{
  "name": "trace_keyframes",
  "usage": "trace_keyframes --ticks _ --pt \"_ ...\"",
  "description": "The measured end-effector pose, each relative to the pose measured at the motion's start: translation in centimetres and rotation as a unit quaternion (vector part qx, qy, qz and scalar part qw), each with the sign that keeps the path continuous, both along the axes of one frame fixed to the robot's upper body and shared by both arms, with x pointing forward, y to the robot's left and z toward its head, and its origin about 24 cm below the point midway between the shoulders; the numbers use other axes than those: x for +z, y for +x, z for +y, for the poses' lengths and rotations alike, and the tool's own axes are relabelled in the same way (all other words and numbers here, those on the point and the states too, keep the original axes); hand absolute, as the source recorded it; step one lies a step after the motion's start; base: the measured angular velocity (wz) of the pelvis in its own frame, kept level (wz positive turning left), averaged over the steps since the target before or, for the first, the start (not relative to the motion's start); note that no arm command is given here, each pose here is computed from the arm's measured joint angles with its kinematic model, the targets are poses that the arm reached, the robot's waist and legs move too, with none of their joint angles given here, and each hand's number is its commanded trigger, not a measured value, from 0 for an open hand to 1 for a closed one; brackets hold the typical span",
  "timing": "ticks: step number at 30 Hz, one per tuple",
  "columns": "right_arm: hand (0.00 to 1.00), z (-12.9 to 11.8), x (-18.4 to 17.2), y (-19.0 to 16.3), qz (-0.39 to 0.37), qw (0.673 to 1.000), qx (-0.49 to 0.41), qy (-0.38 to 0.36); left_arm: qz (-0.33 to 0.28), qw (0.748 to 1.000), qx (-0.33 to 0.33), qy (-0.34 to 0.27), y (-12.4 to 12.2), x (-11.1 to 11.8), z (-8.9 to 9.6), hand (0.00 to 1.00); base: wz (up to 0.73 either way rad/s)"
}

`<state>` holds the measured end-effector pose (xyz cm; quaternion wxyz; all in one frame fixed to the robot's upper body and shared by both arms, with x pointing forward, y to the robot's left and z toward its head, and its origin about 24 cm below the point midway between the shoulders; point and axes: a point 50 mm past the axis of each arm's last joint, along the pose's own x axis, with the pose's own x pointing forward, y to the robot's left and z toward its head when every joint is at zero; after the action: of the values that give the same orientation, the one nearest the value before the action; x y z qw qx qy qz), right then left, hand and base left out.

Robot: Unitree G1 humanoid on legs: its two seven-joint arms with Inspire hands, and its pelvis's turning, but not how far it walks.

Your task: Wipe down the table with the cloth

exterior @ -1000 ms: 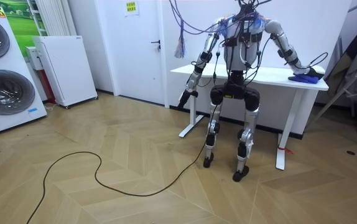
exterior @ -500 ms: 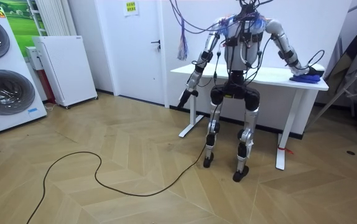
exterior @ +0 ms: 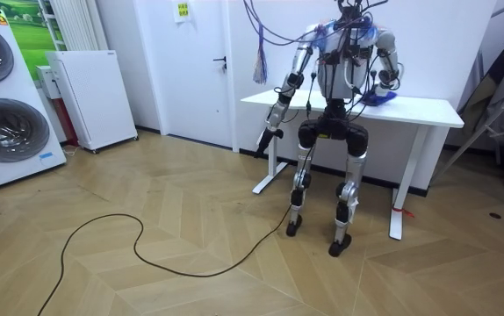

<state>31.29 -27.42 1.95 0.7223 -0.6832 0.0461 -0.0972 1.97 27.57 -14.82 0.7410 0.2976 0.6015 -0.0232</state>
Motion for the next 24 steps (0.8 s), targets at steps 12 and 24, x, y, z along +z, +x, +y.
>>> trace_keyframes --ticks 12,24 --pt "1.0 -0.8 0.5 0.4 -0.016 0.996 -0.038 0.082 -0.012 1.0 0.005 -0.002 1.3 0.0 0.0 0.0 0.04" --pt "1.0 -10.3 -3.4 -10.1 -0.034 0.949 -0.262 0.169 -0.016 0.995 0.091 0.031 -1.8 0.6 1.9 0.0 0.04"
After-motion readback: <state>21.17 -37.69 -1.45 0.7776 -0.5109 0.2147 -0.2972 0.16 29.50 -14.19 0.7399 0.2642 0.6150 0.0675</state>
